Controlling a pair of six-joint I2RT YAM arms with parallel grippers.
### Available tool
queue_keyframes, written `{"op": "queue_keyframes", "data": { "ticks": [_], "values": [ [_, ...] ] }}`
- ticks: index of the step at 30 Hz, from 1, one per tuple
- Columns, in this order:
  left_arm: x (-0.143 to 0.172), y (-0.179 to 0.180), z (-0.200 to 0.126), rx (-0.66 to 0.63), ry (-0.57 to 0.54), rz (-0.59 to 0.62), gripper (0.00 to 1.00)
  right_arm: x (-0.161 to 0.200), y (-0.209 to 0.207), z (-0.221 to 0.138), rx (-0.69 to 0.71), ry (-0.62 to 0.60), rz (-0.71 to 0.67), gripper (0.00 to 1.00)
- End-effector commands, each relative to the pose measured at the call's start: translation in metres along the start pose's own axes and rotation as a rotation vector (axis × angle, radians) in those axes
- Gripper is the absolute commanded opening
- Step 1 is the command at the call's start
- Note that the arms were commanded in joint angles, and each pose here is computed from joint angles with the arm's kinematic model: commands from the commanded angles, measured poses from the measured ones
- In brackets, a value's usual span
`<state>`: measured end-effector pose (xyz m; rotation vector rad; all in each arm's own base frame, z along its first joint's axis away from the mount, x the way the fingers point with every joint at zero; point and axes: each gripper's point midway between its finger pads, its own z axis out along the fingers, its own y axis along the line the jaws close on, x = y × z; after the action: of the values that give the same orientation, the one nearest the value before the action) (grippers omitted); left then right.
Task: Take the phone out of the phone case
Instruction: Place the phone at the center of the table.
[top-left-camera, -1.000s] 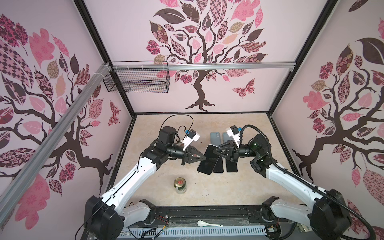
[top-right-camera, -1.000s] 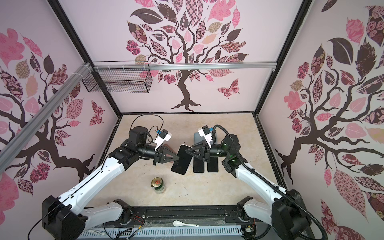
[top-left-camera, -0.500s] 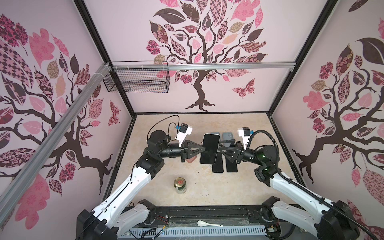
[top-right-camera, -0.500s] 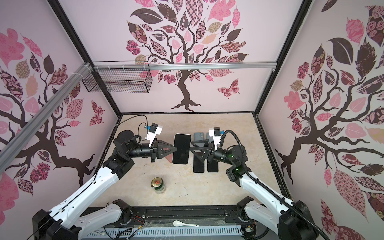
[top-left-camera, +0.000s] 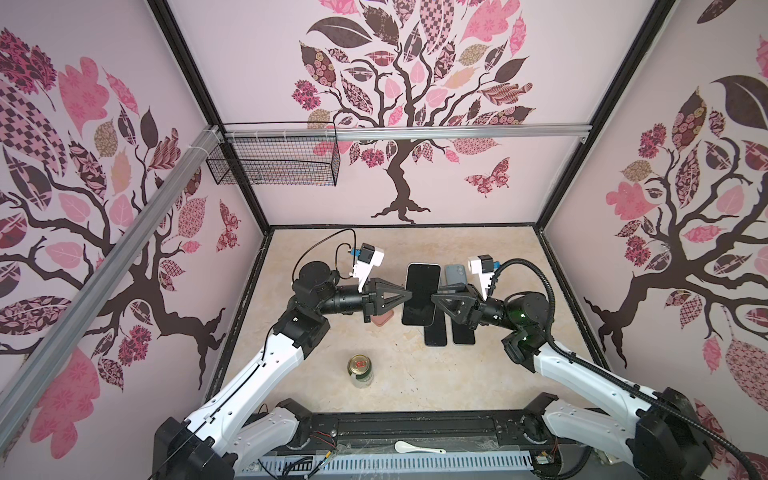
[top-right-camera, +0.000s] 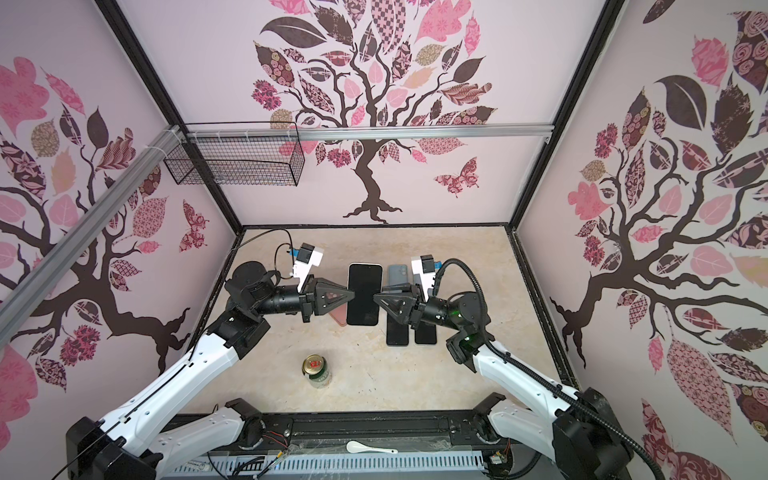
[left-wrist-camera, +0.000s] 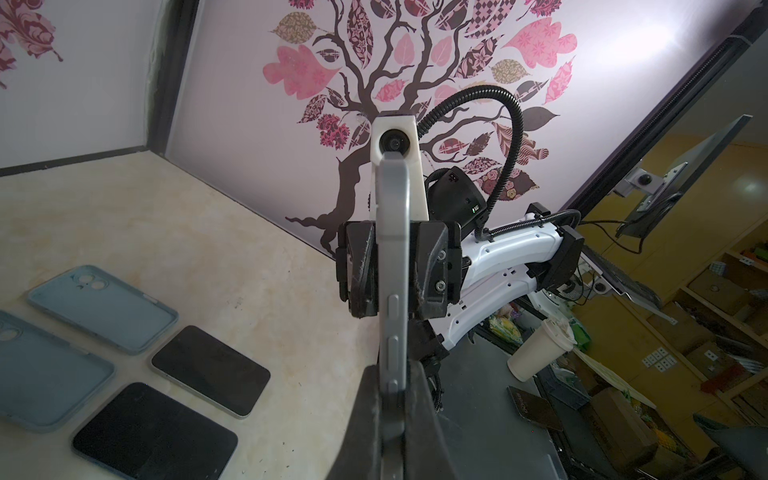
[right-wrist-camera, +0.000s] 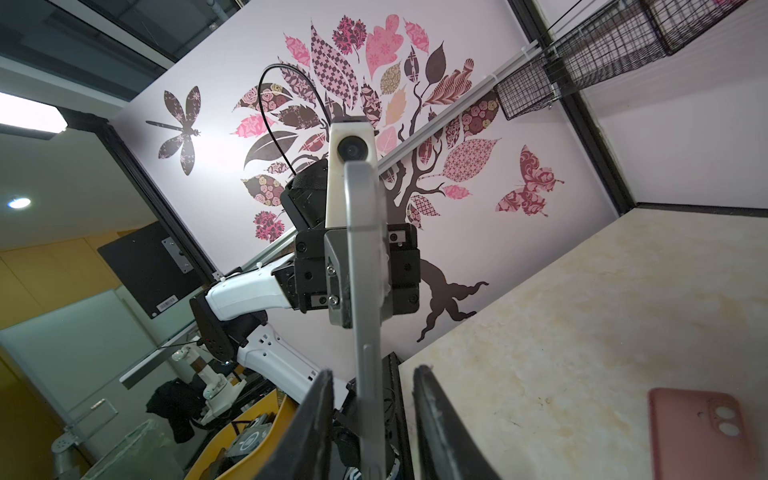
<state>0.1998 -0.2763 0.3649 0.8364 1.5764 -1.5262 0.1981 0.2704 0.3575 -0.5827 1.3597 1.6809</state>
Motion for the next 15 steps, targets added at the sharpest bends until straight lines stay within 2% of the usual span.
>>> {"op": "queue_keyframes", "data": {
  "ticks": [1,11,13,14,15],
  "values": [
    [0.000,0.000,0.001,0.007,-0.015,0.021,0.00,-0.016,0.021,0.006,-0.072,-0.031,-0.050,0.26],
    [0.010,0.012,0.002,-0.024,0.000,-0.006,0.00,-0.013,0.018,0.002,-0.062,-0.043,-0.045,0.00],
    [0.011,0.013,0.002,-0.034,0.006,-0.009,0.00,-0.012,0.017,0.001,-0.053,-0.043,-0.053,0.00],
    [0.012,0.014,0.002,-0.039,0.009,-0.009,0.02,-0.012,0.016,0.000,-0.046,-0.047,-0.059,0.00],
    [0.011,0.015,0.001,-0.050,0.009,-0.009,0.15,-0.012,0.015,0.000,-0.037,-0.048,-0.062,0.00]
  ]
}}
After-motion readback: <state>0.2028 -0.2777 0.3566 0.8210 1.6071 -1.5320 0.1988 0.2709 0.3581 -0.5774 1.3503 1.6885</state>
